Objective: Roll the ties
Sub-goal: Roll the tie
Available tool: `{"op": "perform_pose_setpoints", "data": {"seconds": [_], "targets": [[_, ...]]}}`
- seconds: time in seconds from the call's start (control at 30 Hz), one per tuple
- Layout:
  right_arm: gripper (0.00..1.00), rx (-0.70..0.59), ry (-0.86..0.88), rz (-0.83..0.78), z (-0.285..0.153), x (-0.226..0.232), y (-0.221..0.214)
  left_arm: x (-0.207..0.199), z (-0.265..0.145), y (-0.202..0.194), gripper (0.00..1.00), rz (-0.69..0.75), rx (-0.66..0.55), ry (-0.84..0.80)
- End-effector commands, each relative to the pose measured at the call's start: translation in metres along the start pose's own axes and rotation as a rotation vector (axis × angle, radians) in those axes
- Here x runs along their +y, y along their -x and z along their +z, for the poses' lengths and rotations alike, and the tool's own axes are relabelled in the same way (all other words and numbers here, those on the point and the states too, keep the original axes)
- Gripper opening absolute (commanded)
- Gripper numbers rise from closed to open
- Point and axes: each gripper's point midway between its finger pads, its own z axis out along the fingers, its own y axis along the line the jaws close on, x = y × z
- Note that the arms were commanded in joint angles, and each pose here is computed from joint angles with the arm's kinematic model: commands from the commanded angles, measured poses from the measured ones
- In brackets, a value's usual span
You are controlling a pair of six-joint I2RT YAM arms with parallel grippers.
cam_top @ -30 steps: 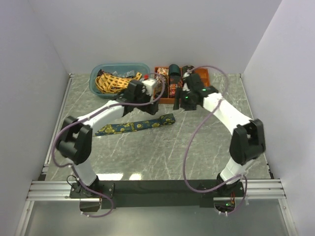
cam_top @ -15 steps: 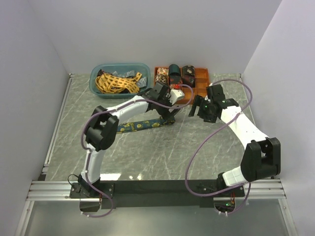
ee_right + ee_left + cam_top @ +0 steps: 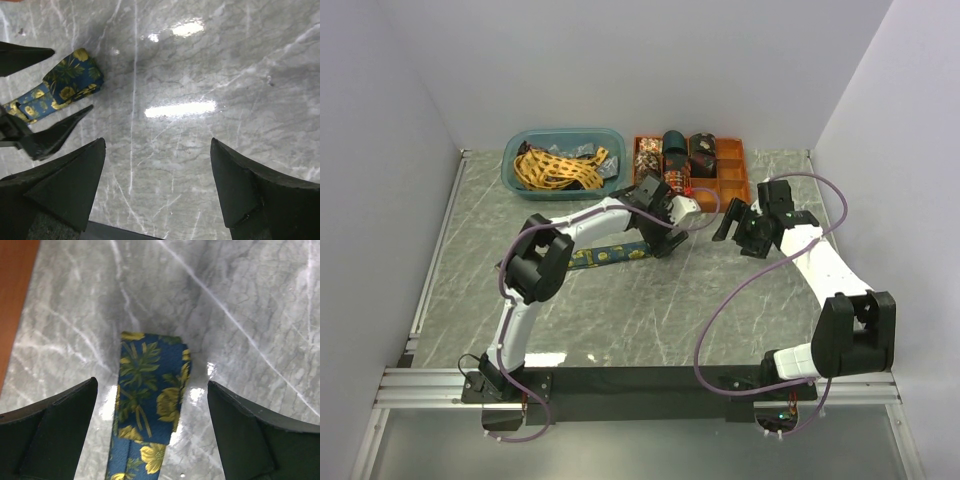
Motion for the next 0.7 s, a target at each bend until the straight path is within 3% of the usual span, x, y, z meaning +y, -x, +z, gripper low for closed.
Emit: {"op": "perform_pose_setpoints", "data": {"seconds": [0.0,0.4,0.53,0.67], "targets": [[0.91,-0.008,0.057,0.006,0.000,0.009,0.005,-0.002,0.005,0.017,0.97,0.048,-0.038,0.001],[0.89,0.021,0.100,0.013,0.000,0.011,-0.001,0.006,0.030,0.008,0.83,0.083,-0.001,0.060],[0.89,0.025,0.106,0.014,0.000,0.011,-0.003,0.000,0.036,0.003,0.62,0.072,0.004,0.022],[0.88,0.024,0.113,0.013,0.000,0.011,-0.005,-0.010,0.041,-0.006,0.52,0.064,0.024,-0.022]]}}
